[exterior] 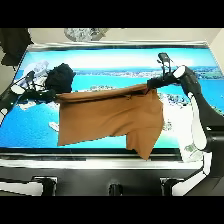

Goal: Fold the shirts.

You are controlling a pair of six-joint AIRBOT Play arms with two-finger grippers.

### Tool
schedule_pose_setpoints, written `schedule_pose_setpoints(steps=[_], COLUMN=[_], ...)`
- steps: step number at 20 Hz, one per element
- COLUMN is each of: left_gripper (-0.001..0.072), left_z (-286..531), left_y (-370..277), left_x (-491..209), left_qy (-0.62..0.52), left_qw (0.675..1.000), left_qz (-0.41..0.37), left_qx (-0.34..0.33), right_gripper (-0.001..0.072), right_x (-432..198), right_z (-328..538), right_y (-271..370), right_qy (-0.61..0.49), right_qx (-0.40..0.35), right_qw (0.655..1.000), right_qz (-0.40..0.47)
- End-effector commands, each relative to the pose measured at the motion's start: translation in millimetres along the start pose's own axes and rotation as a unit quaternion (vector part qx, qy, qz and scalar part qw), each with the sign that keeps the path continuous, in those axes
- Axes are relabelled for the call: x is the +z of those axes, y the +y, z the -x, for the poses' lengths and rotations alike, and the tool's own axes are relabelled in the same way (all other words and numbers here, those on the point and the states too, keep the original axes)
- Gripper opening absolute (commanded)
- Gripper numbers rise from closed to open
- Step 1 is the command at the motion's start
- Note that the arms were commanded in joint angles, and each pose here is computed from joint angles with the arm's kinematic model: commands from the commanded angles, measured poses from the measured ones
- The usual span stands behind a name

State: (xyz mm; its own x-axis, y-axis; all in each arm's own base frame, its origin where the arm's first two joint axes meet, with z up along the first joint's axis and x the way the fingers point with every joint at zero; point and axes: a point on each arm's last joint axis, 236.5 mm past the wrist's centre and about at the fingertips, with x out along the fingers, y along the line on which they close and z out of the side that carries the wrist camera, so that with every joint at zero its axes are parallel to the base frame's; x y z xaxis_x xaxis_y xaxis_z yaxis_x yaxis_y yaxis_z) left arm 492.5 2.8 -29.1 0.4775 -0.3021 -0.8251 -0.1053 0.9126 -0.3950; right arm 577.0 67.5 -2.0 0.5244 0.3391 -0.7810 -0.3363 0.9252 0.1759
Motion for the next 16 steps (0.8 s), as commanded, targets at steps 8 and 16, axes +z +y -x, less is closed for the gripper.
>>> schedule_pose_setpoints(steps=[8,16], left_gripper=[0.0446,0.0444], left_z=[63,59], left_y=[33,22], left_x=[-189,-278], left_qy=[0.309,0.317], left_qw=[0.949,0.945], left_qz=[0.066,0.08], left_qx=[0.006,-0.012], right_gripper=[0.0462,0.0473], right_x=[-175,-234], right_z=[135,138], right_y=[-17,13], right_qy=[0.32,0.328], right_qx=[0.077,0.089], right_qw=[0.944,0.94], right_qz=[-0.013,-0.032])
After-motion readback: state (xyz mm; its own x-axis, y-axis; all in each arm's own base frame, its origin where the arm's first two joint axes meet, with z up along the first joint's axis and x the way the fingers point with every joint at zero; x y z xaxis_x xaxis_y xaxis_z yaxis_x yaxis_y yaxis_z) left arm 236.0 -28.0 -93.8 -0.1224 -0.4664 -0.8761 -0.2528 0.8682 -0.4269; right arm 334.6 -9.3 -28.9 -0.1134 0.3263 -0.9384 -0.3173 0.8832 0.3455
